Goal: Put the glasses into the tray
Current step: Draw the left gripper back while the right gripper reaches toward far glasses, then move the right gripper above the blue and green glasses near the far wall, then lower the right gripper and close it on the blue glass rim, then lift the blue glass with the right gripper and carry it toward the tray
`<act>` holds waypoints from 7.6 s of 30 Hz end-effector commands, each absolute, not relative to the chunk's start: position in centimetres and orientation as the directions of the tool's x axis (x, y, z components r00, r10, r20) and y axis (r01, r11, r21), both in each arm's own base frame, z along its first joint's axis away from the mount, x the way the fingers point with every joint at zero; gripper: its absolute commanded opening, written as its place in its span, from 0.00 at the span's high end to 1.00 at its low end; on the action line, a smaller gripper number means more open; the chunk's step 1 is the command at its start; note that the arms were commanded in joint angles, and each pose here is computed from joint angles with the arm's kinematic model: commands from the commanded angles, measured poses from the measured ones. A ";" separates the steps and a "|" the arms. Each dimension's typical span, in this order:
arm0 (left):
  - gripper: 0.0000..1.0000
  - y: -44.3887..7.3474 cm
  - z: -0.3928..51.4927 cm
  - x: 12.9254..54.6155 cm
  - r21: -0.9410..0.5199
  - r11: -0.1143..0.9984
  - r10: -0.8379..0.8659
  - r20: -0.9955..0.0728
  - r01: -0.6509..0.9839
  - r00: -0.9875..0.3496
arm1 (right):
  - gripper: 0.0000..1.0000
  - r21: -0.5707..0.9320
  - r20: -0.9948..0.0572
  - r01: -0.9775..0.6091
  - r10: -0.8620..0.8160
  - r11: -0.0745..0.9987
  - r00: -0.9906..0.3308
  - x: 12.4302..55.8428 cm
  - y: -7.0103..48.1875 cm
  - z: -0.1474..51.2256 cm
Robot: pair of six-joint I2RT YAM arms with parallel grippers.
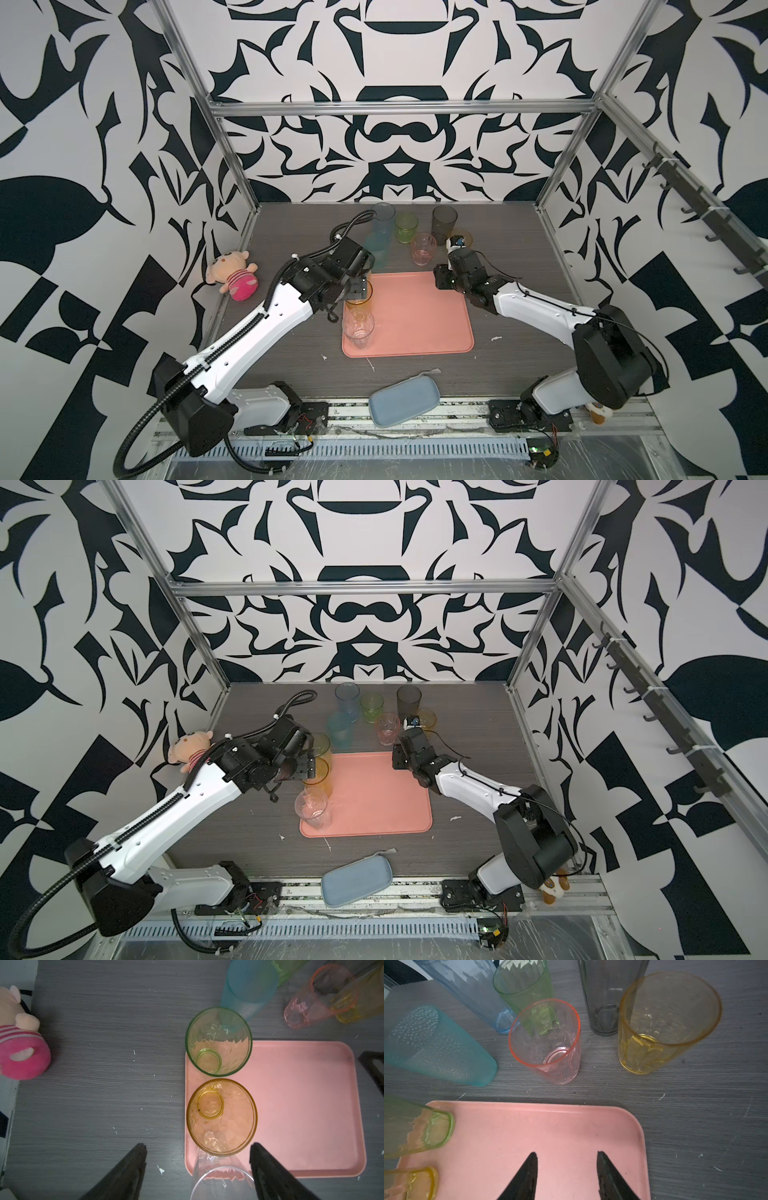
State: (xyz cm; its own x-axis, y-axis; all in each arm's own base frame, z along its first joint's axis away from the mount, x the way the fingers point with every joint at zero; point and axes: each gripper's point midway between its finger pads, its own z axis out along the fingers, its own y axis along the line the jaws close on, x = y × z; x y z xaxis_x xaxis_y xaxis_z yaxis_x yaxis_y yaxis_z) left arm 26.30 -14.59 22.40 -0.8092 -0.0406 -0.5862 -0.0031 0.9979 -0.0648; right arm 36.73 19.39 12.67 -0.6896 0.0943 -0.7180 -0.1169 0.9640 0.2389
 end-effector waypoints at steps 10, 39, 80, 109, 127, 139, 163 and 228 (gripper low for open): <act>0.04 -8.3 24.7 27.5 -0.071 0.996 -0.089 -0.664 -0.056 -0.742 | 0.49 0.185 -0.778 -0.124 0.068 0.975 -0.624 37.8 18.8 22.8; 0.00 -7.3 24.3 26.7 -0.098 0.995 -0.049 -0.735 0.035 -0.676 | 0.45 0.258 -0.772 -0.202 0.076 0.945 -0.631 46.6 26.3 28.3; 0.00 -7.4 25.8 25.7 -0.151 0.987 -0.082 -0.791 0.063 -0.606 | 0.49 0.358 -0.745 -0.128 0.200 0.925 -0.637 56.7 32.8 24.1; 0.01 -7.2 25.1 26.0 -0.124 0.991 -0.064 -0.776 0.051 -0.628 | 0.56 0.392 -0.715 -0.121 0.219 0.912 -0.664 58.1 34.3 20.3; 0.00 -7.3 25.2 25.9 -0.128 0.990 -0.065 -0.776 0.056 -0.627 | 0.59 0.395 -0.718 -0.132 0.216 0.909 -0.662 58.2 34.6 20.1; 0.00 -7.6 25.2 26.0 -0.141 0.988 -0.069 -0.774 0.065 -0.629 | 0.60 0.390 -0.708 -0.121 0.214 0.913 -0.673 58.1 34.4 19.1; 0.00 -7.8 25.4 25.9 -0.157 0.985 -0.076 -0.777 0.075 -0.625 | 0.77 0.377 -0.706 -0.122 0.199 0.918 -0.680 57.7 34.2 18.9; 0.01 -7.9 25.5 25.9 -0.160 0.984 -0.077 -0.779 0.079 -0.622 | 1.00 0.309 -0.833 -0.248 0.135 0.918 -0.537 49.2 29.2 37.1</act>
